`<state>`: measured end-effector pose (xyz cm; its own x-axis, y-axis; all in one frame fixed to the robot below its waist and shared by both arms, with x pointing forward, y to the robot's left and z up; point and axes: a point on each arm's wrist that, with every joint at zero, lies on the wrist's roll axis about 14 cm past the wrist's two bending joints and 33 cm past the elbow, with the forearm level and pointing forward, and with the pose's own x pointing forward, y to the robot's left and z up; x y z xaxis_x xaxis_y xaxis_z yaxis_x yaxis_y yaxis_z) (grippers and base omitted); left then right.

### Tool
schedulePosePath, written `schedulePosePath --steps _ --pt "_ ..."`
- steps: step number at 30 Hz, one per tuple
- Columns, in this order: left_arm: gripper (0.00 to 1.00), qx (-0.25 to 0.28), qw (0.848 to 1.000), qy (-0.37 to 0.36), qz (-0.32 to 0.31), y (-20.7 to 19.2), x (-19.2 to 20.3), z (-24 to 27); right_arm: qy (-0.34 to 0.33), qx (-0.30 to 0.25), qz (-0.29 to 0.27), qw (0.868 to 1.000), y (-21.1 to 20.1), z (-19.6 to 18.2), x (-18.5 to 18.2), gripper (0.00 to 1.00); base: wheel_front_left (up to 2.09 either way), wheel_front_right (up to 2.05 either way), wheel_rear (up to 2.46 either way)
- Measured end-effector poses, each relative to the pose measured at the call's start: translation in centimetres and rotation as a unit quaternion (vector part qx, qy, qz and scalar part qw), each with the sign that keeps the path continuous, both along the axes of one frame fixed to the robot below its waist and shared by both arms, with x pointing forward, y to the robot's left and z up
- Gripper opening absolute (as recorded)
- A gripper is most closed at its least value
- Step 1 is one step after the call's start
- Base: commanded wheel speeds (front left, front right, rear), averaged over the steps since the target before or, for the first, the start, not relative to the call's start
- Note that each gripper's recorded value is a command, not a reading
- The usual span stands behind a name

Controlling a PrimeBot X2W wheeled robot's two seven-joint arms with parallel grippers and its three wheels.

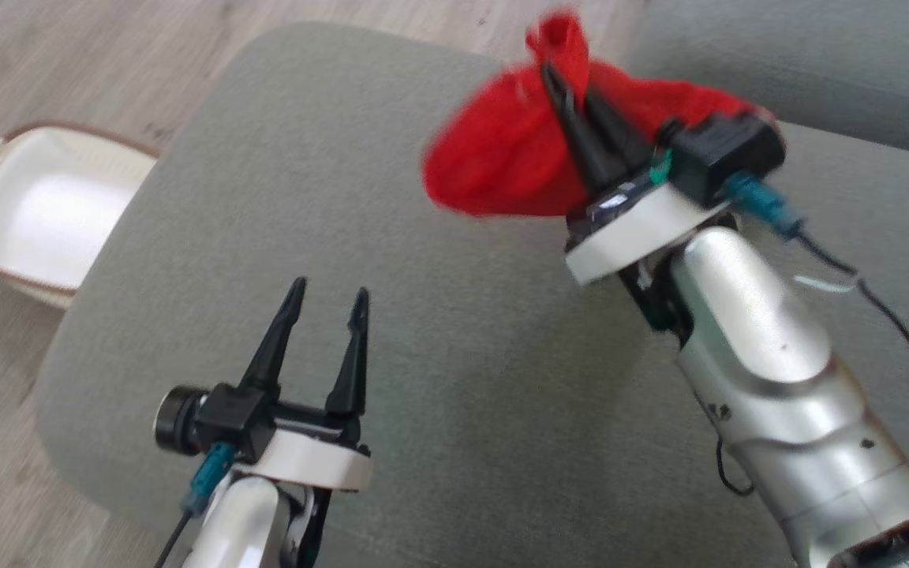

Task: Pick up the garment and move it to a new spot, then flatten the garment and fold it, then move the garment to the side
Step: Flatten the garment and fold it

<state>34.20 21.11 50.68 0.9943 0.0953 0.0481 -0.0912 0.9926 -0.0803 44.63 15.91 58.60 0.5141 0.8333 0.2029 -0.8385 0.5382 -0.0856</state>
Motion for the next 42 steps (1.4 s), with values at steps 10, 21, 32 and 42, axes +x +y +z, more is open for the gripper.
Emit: schedulePosePath --steps 10,21,32,42 --pt "1.0 -0.002 0.999 -0.013 -0.045 -2.6 0.8 0.4 -0.029 0.12 -0.154 0.98 -11.3 6.5 3.2 0.0 0.0 0.0 0.0" --pt "1.0 0.002 0.994 -0.011 -0.107 -6.2 3.0 0.1 0.099 -0.029 -0.436 0.894 -33.3 -6.9 2.2 0.0 0.0 0.0 0.0" --pt "1.0 -0.002 0.991 -0.004 -0.137 -8.2 4.0 -0.4 0.088 -0.036 -0.476 0.874 -35.5 -7.2 0.3 1.0 0.0 0.0 0.0" --pt "1.0 0.0 0.991 -0.015 -0.131 -7.8 3.8 0.3 0.051 0.012 -0.339 0.939 -25.5 -5.0 -2.0 1.0 0.0 0.0 0.0"
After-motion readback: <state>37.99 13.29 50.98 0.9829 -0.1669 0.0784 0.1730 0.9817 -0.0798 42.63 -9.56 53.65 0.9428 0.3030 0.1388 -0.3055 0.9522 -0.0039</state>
